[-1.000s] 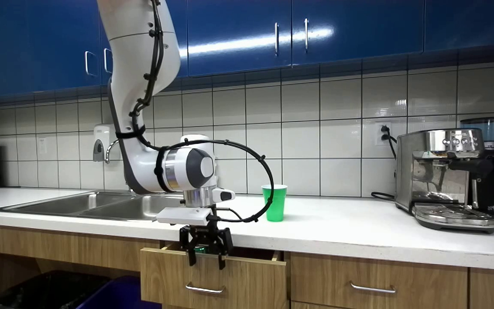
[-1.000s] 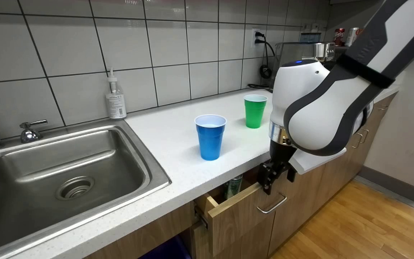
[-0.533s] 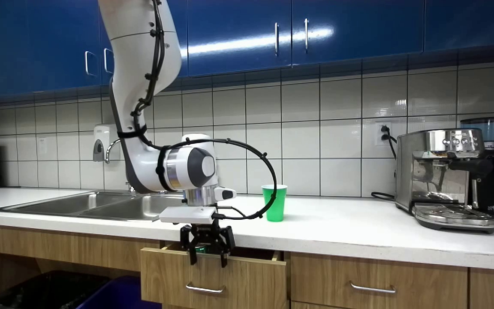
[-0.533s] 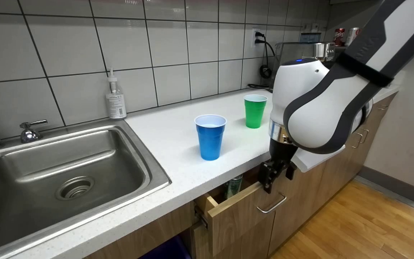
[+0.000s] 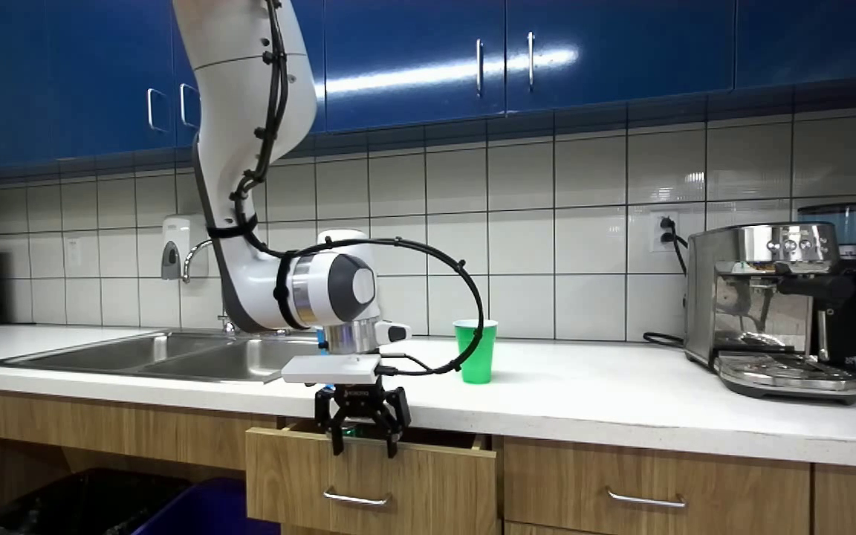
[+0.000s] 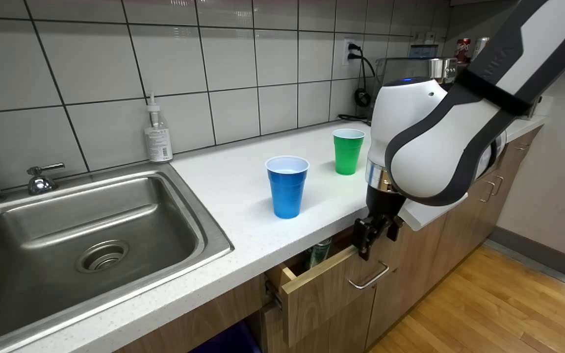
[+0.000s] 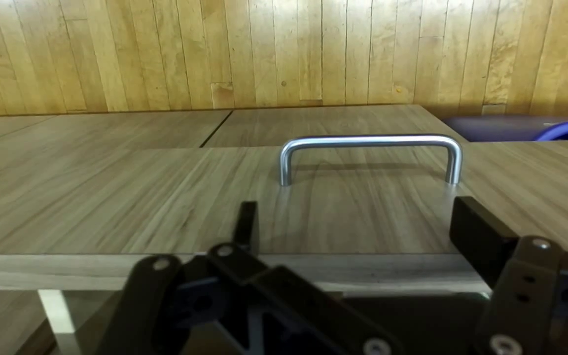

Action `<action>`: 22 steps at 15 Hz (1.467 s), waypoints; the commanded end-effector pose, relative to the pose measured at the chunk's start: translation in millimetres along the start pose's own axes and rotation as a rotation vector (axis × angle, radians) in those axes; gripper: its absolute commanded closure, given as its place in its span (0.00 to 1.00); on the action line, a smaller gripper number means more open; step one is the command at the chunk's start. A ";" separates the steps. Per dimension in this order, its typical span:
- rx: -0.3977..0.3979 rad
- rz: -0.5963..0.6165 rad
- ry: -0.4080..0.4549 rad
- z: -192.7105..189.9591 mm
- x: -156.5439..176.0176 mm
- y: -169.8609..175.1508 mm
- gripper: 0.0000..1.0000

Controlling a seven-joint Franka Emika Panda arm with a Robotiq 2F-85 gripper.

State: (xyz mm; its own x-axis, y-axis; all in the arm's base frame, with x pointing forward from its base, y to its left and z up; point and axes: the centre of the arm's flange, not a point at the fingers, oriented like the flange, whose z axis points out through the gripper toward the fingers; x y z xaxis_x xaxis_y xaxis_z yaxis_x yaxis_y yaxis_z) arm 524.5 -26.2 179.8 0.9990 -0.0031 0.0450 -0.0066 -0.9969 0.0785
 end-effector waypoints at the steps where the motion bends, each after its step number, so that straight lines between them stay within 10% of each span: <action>1: 0.001 -0.012 0.068 -10.0 25.1 11.7 0.00; 22: 0.040 -0.031 0.076 -51.6 -9.7 -3.1 0.00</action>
State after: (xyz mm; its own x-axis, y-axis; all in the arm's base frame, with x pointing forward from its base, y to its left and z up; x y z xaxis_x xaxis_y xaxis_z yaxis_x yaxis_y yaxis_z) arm 531.8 -17.0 200.7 0.9947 0.0332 0.0973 0.0275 -0.9978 0.0601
